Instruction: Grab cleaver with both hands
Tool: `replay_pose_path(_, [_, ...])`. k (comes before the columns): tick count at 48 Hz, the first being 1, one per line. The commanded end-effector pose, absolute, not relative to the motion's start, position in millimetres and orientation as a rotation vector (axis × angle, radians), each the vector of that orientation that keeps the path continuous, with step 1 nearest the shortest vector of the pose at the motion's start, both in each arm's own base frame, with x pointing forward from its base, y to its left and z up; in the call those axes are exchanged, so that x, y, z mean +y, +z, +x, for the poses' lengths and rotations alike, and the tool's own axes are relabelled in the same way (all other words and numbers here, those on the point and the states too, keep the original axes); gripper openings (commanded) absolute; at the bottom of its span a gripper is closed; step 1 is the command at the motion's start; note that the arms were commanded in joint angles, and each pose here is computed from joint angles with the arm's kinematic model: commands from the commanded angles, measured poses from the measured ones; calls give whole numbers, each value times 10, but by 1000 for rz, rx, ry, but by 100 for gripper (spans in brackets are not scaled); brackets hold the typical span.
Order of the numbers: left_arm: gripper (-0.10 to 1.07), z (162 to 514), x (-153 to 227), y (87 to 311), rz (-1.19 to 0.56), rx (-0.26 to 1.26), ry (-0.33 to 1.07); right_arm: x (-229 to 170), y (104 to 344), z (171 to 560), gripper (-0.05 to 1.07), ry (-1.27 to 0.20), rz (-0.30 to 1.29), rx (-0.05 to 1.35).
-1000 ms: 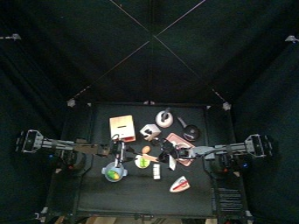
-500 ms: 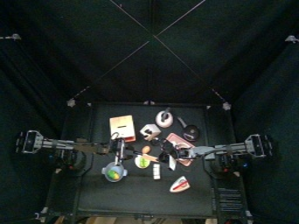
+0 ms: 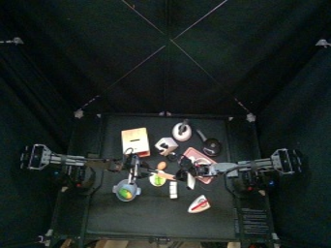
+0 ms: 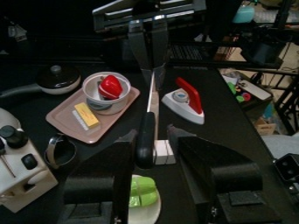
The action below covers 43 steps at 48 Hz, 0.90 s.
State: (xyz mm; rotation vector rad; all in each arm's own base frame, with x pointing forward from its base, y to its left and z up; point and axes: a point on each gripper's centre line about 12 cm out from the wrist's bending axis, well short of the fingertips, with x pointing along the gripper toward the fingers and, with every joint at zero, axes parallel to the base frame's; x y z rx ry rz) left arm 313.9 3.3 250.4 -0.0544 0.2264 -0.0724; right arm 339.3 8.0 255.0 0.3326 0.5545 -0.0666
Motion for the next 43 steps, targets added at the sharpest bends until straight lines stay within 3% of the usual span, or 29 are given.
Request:
replay_pose_path(1, [74,3196,28,2569,-56,197,-80,79,2677,3380,31,-59,331,517])
replay_pose_path(13, [69,3203,25,2550,-56,199,-83,79,2660,3373,31,-60,332,521])
replay_pose_path(31, [47,3181,-4,2537,-60,168,-107,79,2647,3366,31,-61,332,529])
replay_pose_path(43, [45,3177,-3,2534,-60,164,-109,79,2642,3364,31,-62,332,530])
